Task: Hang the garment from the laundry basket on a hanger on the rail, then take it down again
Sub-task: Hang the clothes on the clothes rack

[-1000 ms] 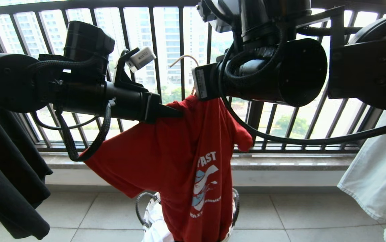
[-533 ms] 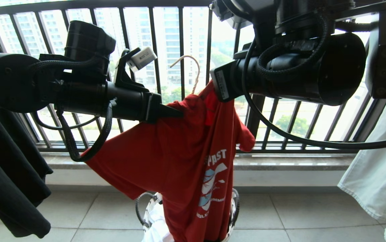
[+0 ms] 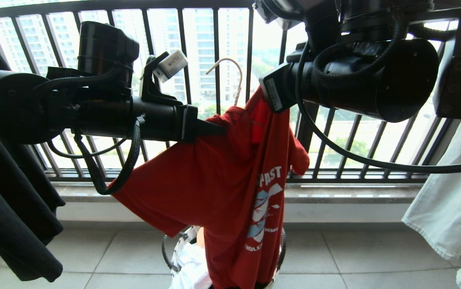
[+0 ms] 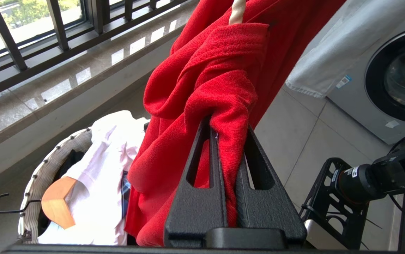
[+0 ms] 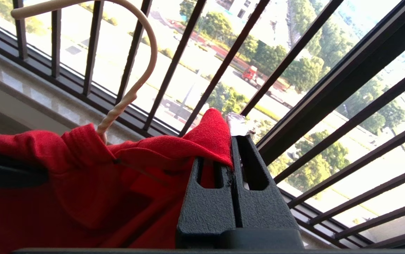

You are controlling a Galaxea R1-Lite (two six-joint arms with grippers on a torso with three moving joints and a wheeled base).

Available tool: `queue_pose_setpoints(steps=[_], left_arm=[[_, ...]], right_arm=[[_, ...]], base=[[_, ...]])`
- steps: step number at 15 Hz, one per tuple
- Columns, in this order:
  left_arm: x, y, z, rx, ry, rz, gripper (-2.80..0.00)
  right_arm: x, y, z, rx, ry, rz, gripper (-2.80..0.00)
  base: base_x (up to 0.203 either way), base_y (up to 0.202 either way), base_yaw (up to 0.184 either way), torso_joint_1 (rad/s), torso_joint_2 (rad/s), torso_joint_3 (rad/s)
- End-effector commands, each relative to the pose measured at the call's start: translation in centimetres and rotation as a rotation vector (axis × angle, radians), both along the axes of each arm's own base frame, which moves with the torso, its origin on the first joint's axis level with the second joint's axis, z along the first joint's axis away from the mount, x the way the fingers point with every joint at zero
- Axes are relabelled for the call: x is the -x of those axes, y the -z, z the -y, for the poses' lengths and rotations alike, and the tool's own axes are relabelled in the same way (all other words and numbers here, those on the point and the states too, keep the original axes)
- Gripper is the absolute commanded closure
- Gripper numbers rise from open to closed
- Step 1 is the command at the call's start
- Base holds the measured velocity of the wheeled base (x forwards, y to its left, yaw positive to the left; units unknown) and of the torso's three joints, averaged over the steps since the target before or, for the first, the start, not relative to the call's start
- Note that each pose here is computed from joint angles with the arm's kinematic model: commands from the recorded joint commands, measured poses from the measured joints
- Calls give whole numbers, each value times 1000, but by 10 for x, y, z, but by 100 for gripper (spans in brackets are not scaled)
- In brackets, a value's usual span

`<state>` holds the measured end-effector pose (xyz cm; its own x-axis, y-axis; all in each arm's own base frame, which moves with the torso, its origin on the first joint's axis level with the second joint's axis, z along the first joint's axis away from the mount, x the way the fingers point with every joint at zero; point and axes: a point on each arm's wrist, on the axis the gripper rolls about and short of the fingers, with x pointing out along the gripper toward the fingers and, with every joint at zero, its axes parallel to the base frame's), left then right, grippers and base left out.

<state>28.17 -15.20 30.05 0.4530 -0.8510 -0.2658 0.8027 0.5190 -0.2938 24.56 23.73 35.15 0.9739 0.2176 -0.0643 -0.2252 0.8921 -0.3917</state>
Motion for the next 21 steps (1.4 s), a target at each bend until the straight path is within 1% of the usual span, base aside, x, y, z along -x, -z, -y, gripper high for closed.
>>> queue_pose_setpoints(steps=[1,3,5,7,8,9,13,16,18,21], left_arm=[[8,-4,-1,8,12,10,0],[11,-5,-2,16,13,26,0],[13,-2,-2,38,17,68,0],[19,-4,-3,58,23,107,0],[20,-4,-3,60,26,108,0],[22,-4,-3,60,31,110,0],[24,-1,-3,63,36,118,0],[25,3,-2,81,46,148,0],[20,8,1,88,50,161,0],[15,12,4,90,49,158,0]], right_arm=[[-27,15,-15,37,61,45,0],[-36,11,-17,19,93,81,0],[-37,4,-18,3,104,97,0],[-41,-3,-19,-14,148,113,0],[-42,-3,-18,8,156,94,0],[-41,-6,-17,13,162,90,0],[-38,-4,-18,41,156,65,0],[-36,-2,-18,60,150,48,0],[-33,-4,-17,61,145,46,0],[-21,-7,-23,56,110,49,0]], base=[[0,0,0,0,0,0],[0,0,0,0,0,0],[0,0,0,0,0,0],[0,0,0,0,0,0],[0,0,0,0,0,0],[0,0,0,0,0,0],[0,0,0,0,0,0],[0,0,0,0,0,0],[0,0,0,0,0,0],[0,0,0,0,0,0]])
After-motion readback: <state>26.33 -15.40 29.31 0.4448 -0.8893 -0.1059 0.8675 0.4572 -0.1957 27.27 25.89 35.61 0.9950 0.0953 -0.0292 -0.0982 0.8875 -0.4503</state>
